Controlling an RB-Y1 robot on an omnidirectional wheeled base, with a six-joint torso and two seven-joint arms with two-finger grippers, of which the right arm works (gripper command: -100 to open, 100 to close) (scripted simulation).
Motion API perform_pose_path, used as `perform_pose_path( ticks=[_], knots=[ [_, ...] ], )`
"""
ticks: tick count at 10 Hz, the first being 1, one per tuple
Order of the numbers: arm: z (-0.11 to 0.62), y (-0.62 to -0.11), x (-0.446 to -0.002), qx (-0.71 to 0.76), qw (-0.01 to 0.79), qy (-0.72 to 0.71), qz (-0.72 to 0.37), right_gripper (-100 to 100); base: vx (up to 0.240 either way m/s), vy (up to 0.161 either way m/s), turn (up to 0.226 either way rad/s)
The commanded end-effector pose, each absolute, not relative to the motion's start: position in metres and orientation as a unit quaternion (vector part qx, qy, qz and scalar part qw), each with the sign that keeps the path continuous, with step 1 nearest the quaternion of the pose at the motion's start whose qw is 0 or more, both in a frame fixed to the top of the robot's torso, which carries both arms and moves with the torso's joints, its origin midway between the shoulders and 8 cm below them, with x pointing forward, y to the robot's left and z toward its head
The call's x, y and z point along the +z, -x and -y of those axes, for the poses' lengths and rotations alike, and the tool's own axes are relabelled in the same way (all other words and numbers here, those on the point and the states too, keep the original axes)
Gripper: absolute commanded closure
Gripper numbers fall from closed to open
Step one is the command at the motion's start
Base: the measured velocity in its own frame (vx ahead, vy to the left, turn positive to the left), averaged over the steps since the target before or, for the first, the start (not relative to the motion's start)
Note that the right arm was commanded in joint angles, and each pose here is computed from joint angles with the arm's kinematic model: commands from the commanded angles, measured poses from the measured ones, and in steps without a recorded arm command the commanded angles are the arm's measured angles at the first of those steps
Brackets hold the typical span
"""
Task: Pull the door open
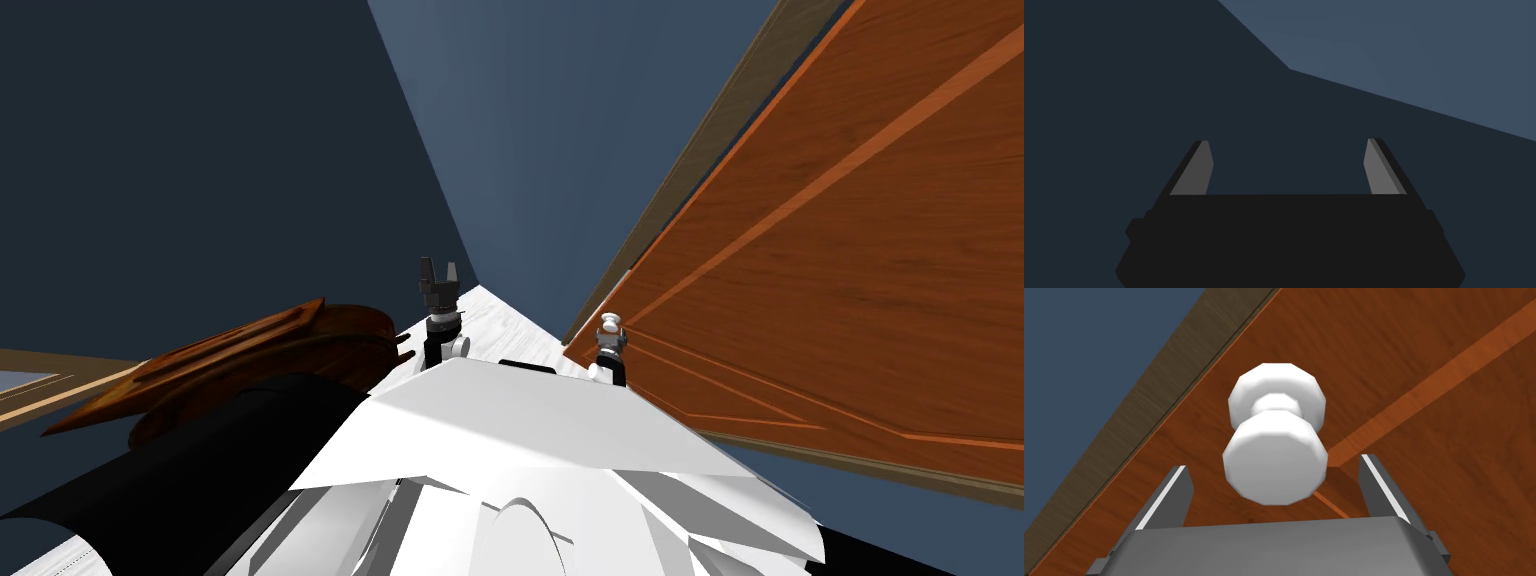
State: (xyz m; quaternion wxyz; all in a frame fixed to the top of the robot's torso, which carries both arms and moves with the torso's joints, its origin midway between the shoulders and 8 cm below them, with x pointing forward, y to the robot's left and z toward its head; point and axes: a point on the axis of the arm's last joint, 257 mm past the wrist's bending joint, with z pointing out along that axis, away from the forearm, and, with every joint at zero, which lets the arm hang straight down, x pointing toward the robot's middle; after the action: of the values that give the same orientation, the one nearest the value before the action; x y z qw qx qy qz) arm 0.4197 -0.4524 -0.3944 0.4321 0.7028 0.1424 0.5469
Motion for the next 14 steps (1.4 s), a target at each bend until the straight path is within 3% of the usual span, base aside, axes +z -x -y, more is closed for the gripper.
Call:
perform_pose_path(
  ticks=[1, 14],
  knots=[
    [0.450, -0.419, -0.394, 0.561, 0.417, -0.705, -0.118, -100, -0.056, 0.006, 0.043],
    [0.431, -0.415, -0.391, 0.642, 0.295, -0.705, 0.061, -100, -0.057, -0.010, 0.044]
  ],
)
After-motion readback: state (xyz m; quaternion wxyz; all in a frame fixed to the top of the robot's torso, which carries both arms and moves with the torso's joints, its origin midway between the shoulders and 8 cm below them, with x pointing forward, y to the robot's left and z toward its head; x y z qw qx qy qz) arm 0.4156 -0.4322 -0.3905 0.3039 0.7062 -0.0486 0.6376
